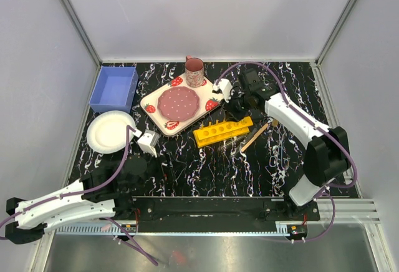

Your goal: Organize the chemistry lab equipment

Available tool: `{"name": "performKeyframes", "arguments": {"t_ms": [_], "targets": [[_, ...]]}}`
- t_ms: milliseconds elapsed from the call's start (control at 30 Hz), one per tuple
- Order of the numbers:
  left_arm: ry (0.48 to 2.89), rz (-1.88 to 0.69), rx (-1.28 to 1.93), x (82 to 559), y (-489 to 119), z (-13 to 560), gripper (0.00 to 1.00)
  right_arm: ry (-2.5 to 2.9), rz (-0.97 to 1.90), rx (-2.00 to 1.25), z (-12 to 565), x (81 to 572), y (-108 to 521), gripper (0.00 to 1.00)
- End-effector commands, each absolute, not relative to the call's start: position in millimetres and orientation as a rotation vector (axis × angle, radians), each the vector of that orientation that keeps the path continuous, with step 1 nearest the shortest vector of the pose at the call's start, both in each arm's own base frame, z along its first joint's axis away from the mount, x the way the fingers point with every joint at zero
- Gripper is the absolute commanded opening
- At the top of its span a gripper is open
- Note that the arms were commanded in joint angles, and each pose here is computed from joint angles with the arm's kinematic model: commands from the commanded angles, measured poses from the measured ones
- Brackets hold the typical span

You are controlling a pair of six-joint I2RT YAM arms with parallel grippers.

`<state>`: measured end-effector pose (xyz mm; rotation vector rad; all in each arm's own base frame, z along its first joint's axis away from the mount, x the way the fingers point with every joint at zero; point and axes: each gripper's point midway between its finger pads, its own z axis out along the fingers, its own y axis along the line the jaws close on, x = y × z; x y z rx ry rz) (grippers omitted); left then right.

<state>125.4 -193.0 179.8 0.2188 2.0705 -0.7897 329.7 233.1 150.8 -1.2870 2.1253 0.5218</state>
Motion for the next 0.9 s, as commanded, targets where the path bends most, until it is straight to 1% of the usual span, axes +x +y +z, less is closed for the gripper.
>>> {"name": "performKeyframes", "arguments": {"t_ms": [0,333,567,867], "targets": [[2.034,-0.793,0.187,130.9,-192.4,187.6,0.99,2.091,0.530,-1.348,158.1,328.1,237.4,0.26],[2.035,-0.791,0.186,131.1,-191.8,186.9,0.99,2.091,0.543,-1.361,158.3,331.2,240.4,0.27],[2.028,-0.789,0.188,131.5,-190.9,190.3,0.99,2.033,0.557,-1.378,171.9,330.7,244.0,0.27],[2.032,-0.782,0.191,131.3,-189.7,189.8,0.99,1.933,0.593,-1.516,171.8,323.4,247.4,0.28]]}}
